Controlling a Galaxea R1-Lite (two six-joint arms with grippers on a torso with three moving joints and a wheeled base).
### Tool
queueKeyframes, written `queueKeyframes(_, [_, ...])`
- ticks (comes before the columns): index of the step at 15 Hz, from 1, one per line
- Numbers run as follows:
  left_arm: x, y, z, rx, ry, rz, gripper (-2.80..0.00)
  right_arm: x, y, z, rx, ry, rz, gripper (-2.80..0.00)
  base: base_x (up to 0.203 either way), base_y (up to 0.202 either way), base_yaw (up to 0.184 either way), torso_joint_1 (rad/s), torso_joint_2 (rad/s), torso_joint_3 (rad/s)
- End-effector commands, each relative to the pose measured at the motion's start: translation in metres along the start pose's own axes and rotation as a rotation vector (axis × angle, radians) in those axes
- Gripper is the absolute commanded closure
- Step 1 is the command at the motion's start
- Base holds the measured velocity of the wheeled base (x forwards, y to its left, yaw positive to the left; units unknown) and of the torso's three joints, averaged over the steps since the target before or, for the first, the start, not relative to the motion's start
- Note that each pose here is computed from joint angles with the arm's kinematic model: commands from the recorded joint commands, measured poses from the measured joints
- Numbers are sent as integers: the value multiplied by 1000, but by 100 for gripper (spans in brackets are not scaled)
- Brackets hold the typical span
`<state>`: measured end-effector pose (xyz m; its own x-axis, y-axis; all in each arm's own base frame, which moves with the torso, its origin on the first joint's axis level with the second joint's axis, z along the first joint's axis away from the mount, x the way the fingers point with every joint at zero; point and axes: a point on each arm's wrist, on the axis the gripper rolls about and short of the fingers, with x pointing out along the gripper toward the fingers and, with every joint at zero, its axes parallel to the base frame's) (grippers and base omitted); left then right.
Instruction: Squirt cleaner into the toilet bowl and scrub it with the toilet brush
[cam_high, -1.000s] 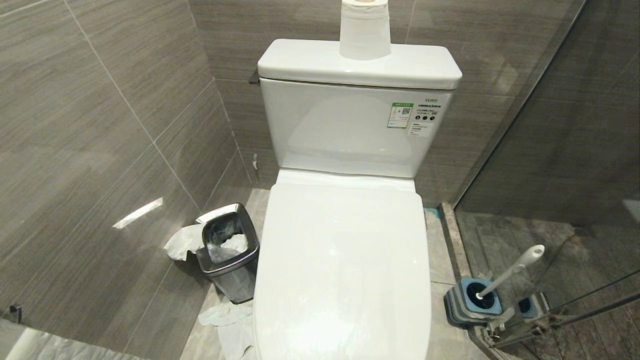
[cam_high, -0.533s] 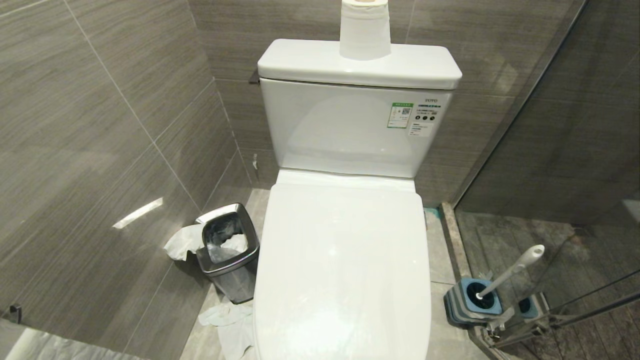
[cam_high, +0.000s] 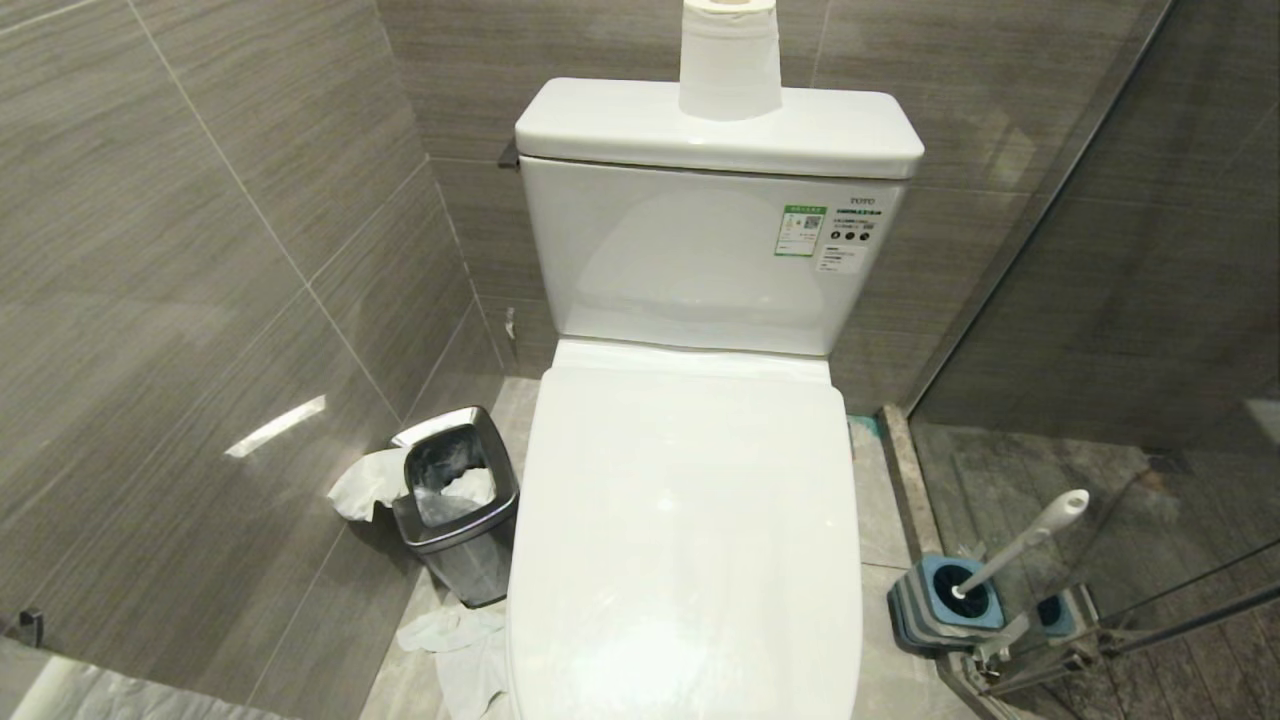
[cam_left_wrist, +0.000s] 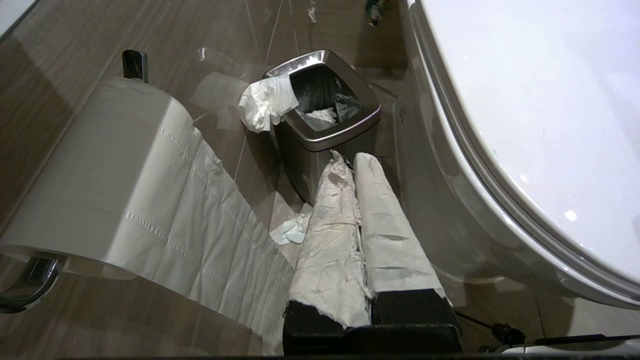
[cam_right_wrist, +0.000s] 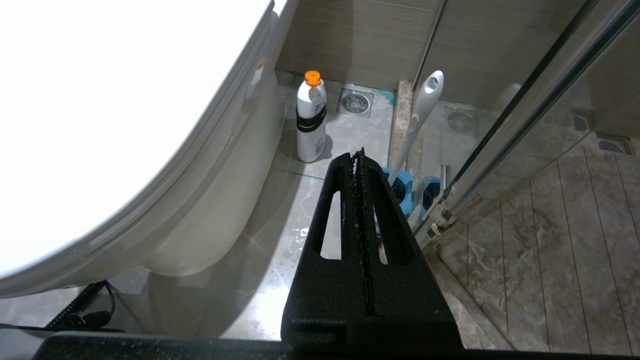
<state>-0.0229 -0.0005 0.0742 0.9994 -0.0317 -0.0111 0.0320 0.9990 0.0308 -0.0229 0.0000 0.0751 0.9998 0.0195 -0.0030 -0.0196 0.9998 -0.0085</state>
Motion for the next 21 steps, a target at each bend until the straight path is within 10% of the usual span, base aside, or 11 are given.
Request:
queueKeyframes(1, [0, 0, 0, 0, 1, -1, 0, 0, 0, 0, -1, 2, 0, 0, 0, 0, 0, 0, 0, 0])
queueKeyframes(21, [0, 0, 0, 0, 1, -1, 0, 0, 0, 0, -1, 1, 0, 0, 0, 0, 0, 0, 0, 0])
